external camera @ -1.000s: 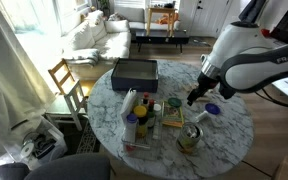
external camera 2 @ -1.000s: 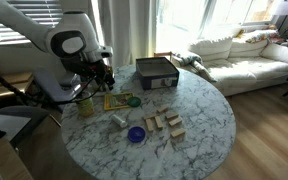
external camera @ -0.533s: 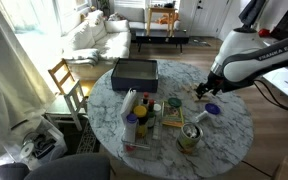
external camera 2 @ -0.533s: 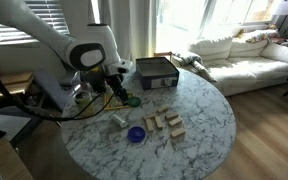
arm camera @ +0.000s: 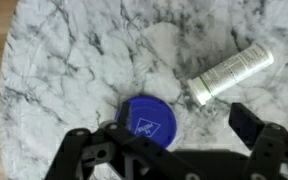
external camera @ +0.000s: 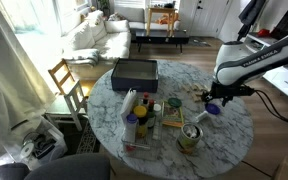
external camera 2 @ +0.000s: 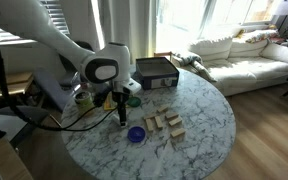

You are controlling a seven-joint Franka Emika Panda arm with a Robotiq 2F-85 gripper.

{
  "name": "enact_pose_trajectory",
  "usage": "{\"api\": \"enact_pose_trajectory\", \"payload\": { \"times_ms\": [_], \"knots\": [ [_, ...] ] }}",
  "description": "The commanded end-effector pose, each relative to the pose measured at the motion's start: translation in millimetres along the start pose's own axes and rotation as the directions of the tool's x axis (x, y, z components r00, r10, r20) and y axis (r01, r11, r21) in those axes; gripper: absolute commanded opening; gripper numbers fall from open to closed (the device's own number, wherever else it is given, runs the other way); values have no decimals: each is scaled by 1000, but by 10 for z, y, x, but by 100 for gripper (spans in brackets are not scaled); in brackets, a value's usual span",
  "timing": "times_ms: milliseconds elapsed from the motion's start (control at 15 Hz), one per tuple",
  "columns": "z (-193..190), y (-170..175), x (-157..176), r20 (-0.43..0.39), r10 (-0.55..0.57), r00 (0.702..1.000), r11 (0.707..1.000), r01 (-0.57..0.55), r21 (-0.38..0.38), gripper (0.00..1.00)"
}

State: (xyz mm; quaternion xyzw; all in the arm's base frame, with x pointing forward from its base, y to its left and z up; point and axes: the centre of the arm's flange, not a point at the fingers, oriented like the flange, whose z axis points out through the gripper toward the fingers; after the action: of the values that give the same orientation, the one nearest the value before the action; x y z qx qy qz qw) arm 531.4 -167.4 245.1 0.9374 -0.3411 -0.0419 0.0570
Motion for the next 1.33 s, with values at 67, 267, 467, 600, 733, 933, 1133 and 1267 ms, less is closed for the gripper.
{"api": "enact_pose_trajectory", "payload": {
  "times_ms": [67,267,467,600,733,933,1133,1267],
  "knots": [
    [73,-4,13,58,59,997,998,-58,-15,100],
    [109,-24,40,73,79,994,997,-78,-15,100],
    [173,-56,92,39,177,983,984,-178,27,100],
    [200,-55,133,46,268,962,958,-271,96,100],
    [249,-22,154,81,326,942,931,-335,146,100],
    [378,58,154,151,393,907,902,-412,128,100],
    [494,145,180,205,441,874,866,-474,157,100],
    [556,185,194,256,470,845,834,-520,186,100]
  ]
}}
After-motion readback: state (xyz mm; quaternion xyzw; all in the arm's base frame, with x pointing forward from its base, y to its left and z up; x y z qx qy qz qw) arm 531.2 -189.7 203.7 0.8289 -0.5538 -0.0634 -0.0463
